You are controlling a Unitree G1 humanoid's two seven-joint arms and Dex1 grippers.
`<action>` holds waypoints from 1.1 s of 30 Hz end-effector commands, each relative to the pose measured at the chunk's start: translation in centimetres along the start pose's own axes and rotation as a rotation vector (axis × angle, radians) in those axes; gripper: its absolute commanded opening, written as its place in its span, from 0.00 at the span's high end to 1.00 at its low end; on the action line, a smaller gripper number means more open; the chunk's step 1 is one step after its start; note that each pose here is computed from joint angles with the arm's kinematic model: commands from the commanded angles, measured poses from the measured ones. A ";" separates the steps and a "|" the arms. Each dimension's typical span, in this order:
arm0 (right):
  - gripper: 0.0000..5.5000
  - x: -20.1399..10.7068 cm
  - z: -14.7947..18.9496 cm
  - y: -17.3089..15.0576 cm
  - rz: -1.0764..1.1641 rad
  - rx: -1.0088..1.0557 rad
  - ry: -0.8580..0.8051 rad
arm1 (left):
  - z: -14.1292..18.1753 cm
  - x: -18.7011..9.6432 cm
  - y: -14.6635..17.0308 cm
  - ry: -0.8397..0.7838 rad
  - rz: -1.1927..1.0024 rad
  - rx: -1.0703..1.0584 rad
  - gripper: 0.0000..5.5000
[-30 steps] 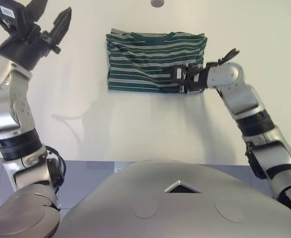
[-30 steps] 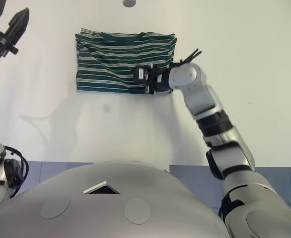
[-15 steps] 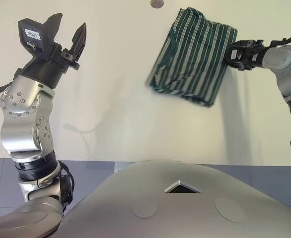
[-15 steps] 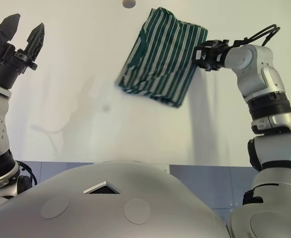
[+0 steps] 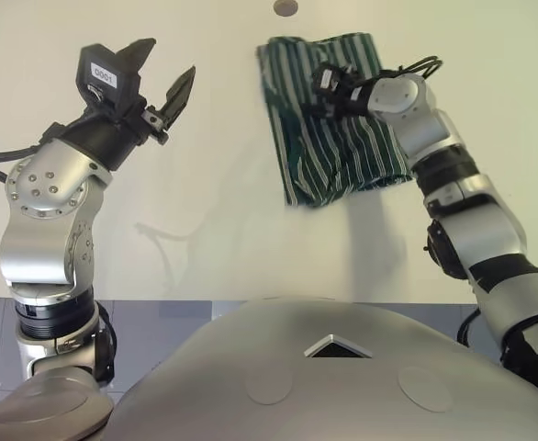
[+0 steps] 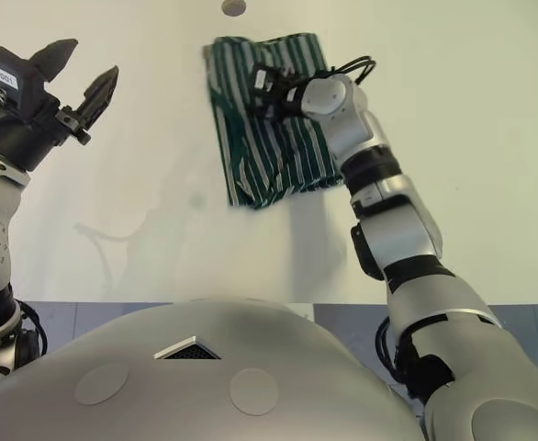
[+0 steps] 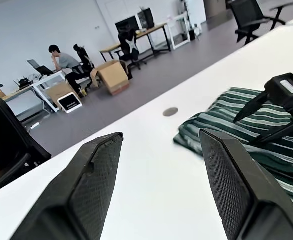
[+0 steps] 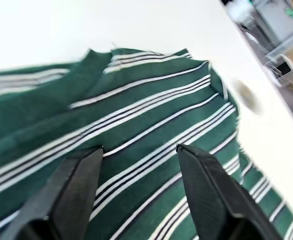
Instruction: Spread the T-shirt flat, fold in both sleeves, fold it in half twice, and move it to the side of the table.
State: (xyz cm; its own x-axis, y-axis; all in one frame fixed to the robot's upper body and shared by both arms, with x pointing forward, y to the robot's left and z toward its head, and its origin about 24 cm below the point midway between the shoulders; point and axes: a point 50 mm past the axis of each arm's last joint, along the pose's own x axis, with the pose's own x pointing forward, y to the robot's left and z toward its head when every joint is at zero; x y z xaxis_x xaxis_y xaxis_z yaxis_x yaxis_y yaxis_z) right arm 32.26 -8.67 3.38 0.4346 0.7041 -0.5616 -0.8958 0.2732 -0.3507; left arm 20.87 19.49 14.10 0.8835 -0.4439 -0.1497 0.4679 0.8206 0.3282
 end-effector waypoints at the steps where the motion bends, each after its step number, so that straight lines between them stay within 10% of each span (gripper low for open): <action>1: 0.50 0.5 1.8 2.0 0.002 0.016 -0.017 | -0.9 -0.5 -3.1 0.063 -0.144 0.123 0.49; 8: 0.50 -10.5 1.9 -2.1 0.195 -0.201 -0.094 | -1.0 -1.4 -8.5 0.014 -0.359 0.234 0.49; 20: 0.50 -5.7 2.3 10.5 0.410 -0.199 -0.170 | -1.4 -4.2 -7.7 0.082 -0.293 0.176 0.49; 27: 0.50 -9.0 5.7 4.6 0.226 -0.149 -0.318 | -1.9 -6.0 -7.0 0.139 -0.480 0.399 0.49; 33: 0.50 -14.8 -0.3 0.3 0.249 -0.265 -0.061 | -2.7 -6.5 -10.0 0.100 -0.727 0.448 0.35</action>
State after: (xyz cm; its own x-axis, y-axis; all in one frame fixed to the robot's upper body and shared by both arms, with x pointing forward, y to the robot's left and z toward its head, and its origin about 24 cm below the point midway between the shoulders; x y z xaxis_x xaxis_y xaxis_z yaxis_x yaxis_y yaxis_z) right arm 25.31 -17.89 11.07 0.1927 0.7980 -0.5710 -0.9228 -0.0505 -0.3821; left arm 10.59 15.49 10.03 0.4033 -0.7583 -0.5122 0.8818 0.1726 0.4389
